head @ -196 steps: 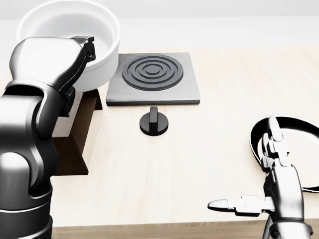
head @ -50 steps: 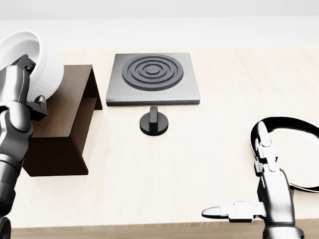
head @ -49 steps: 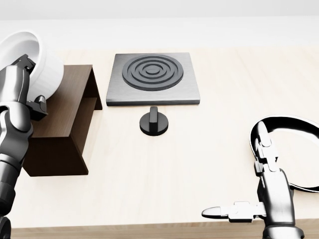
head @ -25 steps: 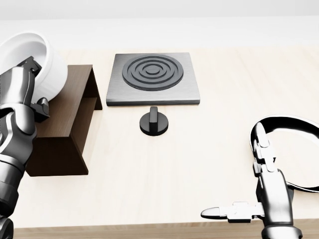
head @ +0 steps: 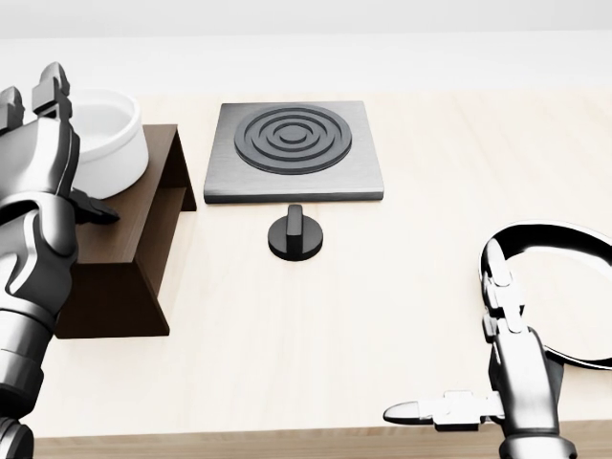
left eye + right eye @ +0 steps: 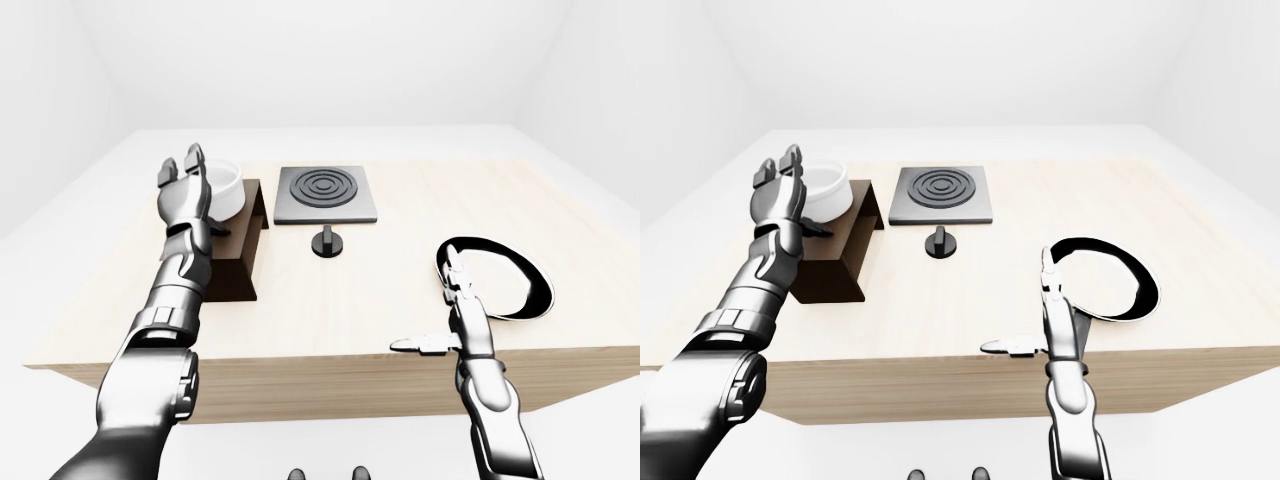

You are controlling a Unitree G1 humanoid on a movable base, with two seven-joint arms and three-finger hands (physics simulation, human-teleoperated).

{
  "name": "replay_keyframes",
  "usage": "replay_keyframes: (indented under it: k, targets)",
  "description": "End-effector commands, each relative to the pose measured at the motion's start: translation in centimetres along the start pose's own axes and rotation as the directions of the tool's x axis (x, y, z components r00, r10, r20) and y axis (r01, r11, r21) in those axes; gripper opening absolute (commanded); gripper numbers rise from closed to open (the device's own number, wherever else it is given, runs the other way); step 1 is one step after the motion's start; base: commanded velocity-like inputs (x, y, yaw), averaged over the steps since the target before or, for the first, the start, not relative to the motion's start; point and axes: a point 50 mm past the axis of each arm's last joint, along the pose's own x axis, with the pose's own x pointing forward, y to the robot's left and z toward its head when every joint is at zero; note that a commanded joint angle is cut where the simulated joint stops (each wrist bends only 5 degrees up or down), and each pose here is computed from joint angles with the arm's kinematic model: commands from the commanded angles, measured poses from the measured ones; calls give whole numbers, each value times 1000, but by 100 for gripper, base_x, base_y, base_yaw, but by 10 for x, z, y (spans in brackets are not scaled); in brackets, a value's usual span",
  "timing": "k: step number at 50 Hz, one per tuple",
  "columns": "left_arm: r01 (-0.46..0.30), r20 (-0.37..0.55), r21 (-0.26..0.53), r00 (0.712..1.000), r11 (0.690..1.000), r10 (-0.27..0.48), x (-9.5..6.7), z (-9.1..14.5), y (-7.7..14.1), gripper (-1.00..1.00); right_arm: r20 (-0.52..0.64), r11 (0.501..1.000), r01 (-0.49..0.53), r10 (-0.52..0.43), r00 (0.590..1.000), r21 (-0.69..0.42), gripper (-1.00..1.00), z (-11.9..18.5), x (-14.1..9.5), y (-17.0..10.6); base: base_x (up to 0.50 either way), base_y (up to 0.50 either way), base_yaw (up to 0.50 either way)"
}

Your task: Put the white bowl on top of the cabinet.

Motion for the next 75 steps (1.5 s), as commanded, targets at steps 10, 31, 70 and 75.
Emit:
replay_keyframes:
  k: [10,31,70,75]
  targets:
    - [40,23,-17,999,999,-39,-4,7,-8,100,-2,1000,-5,5,1000,-3,100,0,-1,1,0,0,0]
    - [54,113,19,992,998,-56,-14,20,-6,100,-10,1000,-4,4,1000,-6,100,-2,-1,2,0,0,0]
    - [65,465,-193,885,979,33,-176,91,50,100,-23,1000,6,-7,1000,-13,100,-6,4,6,0,0,0]
    - [176,526,-343,850,923,33,-192,92,52,100,0,1000,13,-13,1000,0,100,-1,8,7,0,0,0]
